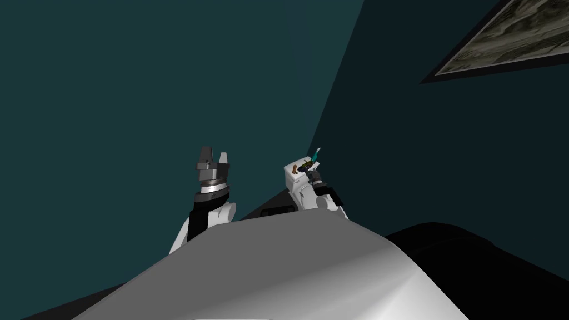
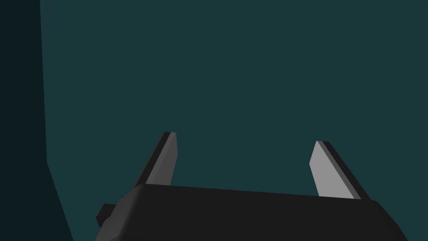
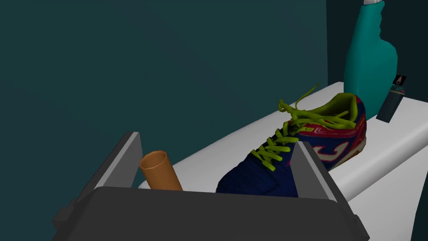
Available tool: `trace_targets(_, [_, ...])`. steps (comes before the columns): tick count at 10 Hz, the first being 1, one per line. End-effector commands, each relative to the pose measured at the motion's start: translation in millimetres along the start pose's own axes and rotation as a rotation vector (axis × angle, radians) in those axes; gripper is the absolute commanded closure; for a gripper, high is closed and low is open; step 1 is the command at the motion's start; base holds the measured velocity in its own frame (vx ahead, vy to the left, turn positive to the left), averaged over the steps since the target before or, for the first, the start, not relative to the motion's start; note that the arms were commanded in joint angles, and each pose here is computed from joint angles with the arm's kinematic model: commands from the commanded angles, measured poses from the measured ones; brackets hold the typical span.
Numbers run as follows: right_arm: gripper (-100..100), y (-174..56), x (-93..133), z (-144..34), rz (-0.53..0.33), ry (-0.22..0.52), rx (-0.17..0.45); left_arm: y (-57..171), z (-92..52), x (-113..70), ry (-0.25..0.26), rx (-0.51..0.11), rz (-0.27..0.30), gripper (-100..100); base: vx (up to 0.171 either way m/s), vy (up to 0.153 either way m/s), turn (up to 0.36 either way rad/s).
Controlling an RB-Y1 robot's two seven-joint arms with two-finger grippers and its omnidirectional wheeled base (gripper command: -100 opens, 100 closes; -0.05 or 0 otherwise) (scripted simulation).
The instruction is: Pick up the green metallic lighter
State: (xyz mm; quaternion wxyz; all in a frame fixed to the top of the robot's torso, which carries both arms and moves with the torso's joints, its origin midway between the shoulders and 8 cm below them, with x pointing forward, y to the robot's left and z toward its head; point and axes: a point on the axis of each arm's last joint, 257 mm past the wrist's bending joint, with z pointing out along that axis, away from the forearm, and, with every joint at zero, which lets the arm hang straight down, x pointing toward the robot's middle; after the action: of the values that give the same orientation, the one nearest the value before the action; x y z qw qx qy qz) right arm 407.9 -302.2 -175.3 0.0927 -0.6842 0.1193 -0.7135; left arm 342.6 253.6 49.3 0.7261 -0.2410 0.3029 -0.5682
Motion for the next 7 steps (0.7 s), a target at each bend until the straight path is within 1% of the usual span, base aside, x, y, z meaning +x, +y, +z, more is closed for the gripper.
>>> trace_targets(1, [-100, 3, -15, -0.5, 0.081, -0.048, -0.003, 0, 0.0, 0.0, 0.0, 0.0, 0.0, 0, 0.004, -0.026, 0.104])
trace_targets(2, [-100, 3, -15, -0.5, 0.109, -0.048, -0.004, 0, 0.0, 0.0, 0.0, 0.0, 0.0, 0, 0.005, -0.023, 0.059])
trace_targets(3, [-100, 6, -28, -1.3, 0.163, -0.089, -0.007, 0, 0.0, 0.0, 0.0, 0.0, 0.0, 0, 0.008, -0.023, 0.124])
trace_targets(4, [-100, 6, -28, -1.3, 0.192, -0.089, -0.008, 0, 0.0, 0.0, 0.0, 0.0, 0.0, 0, 0.006, -0.022, 0.054])
trace_targets(5, [-100, 8, -40, -2.6, 0.247, -0.128, -0.013, 0, 0.0, 0.0, 0.0, 0.0, 0.0, 0, 0.005, -0.021, 0.11])
trace_targets(6, [-100, 8, -40, -2.6, 0.276, -0.128, -0.015, 0, 0.0, 0.0, 0.0, 0.0, 0.0, 0, 0.004, -0.02, 0.054])
trace_targets(7, [-100, 9, -51, -4.2, 0.33, -0.167, -0.021, 0, 0.0, 0.0, 0.0, 0.0, 0.0, 0, 0.005, -0.02, 0.089])
